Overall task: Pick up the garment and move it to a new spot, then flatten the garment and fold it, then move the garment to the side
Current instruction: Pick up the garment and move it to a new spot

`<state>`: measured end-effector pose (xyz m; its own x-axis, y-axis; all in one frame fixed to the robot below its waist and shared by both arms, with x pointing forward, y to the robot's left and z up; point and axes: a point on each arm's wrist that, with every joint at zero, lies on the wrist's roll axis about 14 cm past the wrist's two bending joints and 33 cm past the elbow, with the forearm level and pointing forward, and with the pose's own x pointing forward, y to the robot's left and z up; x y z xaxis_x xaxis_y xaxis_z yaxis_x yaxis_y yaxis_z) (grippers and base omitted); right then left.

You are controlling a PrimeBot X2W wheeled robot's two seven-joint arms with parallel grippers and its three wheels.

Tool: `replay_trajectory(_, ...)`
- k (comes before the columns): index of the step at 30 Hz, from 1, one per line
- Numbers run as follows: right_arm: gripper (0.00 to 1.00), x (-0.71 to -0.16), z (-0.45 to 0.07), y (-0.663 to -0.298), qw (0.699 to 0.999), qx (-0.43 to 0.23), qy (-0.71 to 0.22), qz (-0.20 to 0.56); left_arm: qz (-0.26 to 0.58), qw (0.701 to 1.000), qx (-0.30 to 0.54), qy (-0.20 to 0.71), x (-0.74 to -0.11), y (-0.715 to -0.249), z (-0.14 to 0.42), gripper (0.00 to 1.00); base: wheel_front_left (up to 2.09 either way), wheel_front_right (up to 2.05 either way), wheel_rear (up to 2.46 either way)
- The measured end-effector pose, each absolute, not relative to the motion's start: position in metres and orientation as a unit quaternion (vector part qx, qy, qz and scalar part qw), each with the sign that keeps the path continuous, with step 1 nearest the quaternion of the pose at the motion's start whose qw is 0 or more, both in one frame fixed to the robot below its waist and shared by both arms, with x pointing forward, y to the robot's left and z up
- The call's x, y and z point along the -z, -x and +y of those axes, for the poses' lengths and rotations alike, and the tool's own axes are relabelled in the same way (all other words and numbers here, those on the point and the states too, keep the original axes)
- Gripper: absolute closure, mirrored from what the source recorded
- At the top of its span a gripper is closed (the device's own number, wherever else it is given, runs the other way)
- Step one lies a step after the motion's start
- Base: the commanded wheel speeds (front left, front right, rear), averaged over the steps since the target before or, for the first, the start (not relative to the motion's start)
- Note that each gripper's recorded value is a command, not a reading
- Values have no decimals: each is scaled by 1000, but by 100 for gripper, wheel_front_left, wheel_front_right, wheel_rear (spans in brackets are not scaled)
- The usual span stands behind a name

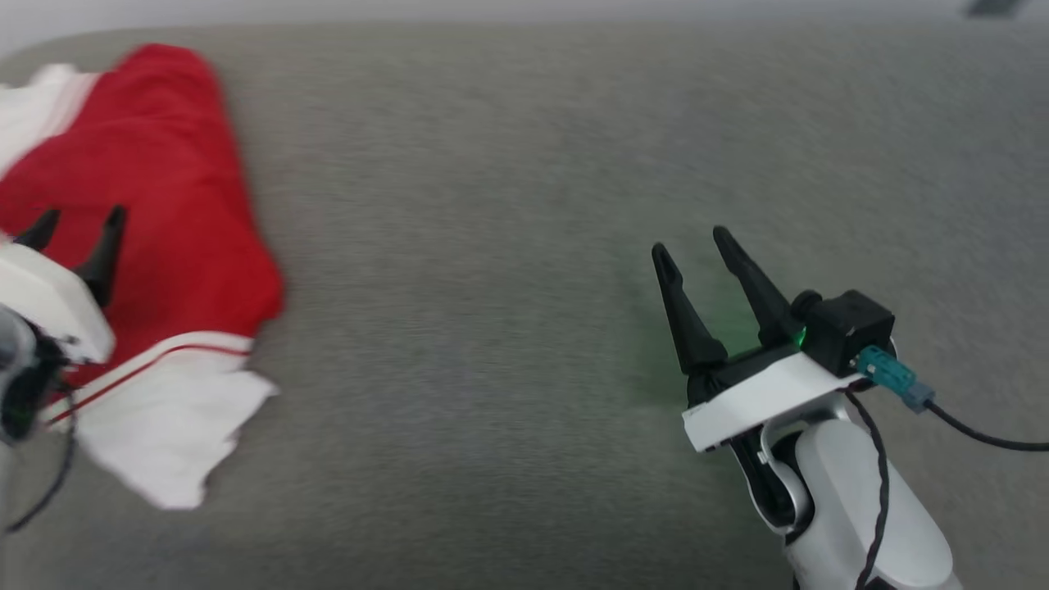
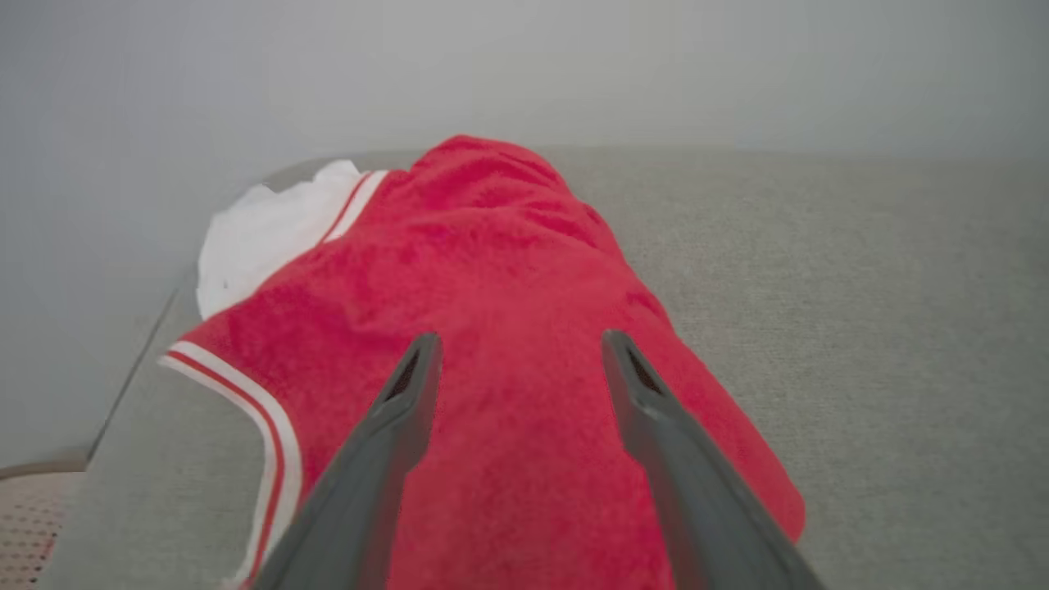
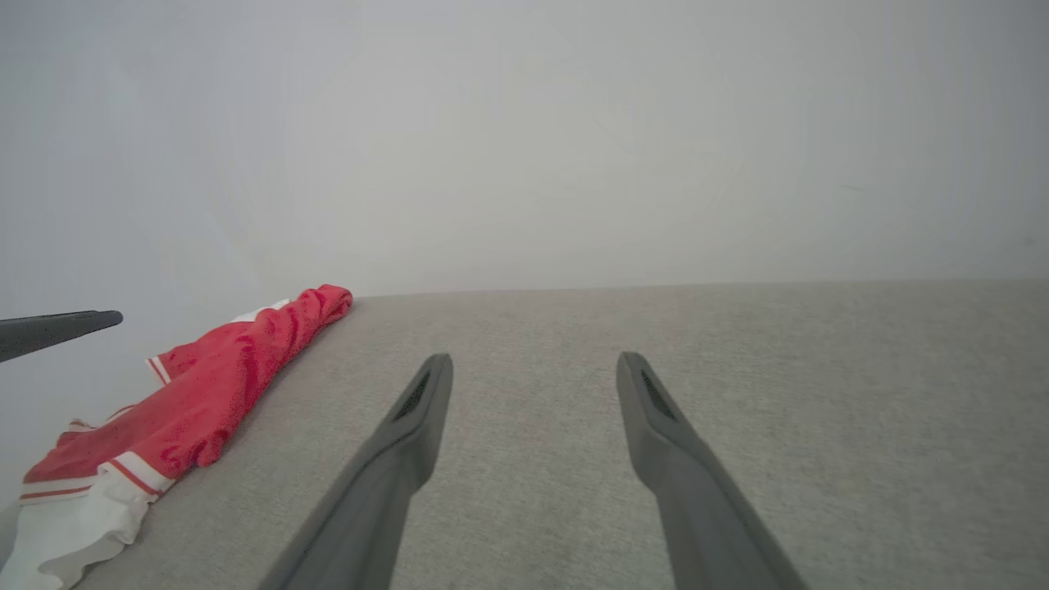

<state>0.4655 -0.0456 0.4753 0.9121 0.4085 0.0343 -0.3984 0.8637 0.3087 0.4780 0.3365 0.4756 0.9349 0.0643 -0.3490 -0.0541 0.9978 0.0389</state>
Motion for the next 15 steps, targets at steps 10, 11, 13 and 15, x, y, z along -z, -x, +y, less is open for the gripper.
replay_trajectory(10,0,-463,-106,-468,981,-133,-143,21,410,911,-23,28,-382,-497,337,0,0,0,0)
replay_trajectory(11,0,-461,-113,-467,982,-124,-142,23,423,905,-21,29,-375,-499,335,0,0,0,0)
replay_trajectory(13,0,-456,-125,-464,984,-107,-141,29,434,900,-19,23,-367,-507,334,0,0,0,0)
replay_trajectory(15,0,-451,-137,-462,985,-91,-142,34,447,894,-16,16,-357,-513,333,0,0,0,0)
